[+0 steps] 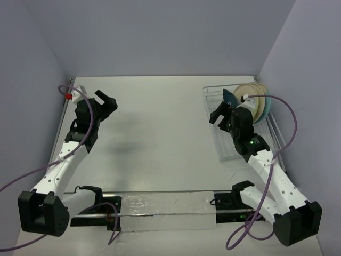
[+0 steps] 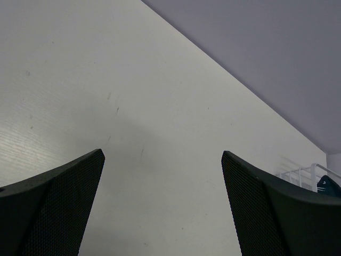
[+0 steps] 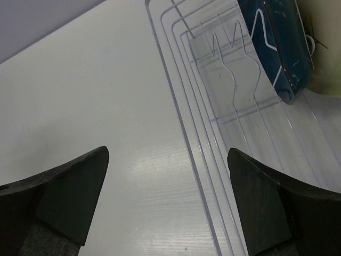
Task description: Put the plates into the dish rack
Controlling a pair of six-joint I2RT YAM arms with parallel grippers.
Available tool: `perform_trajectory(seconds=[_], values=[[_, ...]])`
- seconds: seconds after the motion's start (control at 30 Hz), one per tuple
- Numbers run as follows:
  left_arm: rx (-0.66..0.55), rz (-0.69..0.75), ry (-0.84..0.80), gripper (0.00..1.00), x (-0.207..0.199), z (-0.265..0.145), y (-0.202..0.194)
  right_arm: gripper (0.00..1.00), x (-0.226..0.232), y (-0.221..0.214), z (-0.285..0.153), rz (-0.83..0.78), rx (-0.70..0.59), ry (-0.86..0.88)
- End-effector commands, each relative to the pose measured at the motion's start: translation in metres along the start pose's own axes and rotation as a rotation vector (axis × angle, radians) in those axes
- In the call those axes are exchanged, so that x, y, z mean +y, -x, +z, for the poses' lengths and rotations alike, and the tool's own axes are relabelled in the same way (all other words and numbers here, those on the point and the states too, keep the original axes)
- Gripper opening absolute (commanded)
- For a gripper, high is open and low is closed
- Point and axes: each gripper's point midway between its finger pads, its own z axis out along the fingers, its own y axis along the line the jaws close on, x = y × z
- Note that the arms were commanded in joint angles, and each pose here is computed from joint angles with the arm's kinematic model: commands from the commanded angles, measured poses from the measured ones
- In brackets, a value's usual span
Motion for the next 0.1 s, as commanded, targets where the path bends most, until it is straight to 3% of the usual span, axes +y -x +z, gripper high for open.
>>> perform_trajectory(seconds=[0.0, 0.07], values=[[-0.067, -0.004, -0.025, 0.99, -0.0060, -0.0070, 0.0168, 1.00, -0.0034, 0.0164, -0.0029, 0.030, -0.093, -0.014], [-0.068, -0.004, -0.023, 0.99, -0.0057, -0.0067, 0.0168, 1.00, -0.0079, 0.0159, -0.0020, 0.032, -0.102, -0.033]])
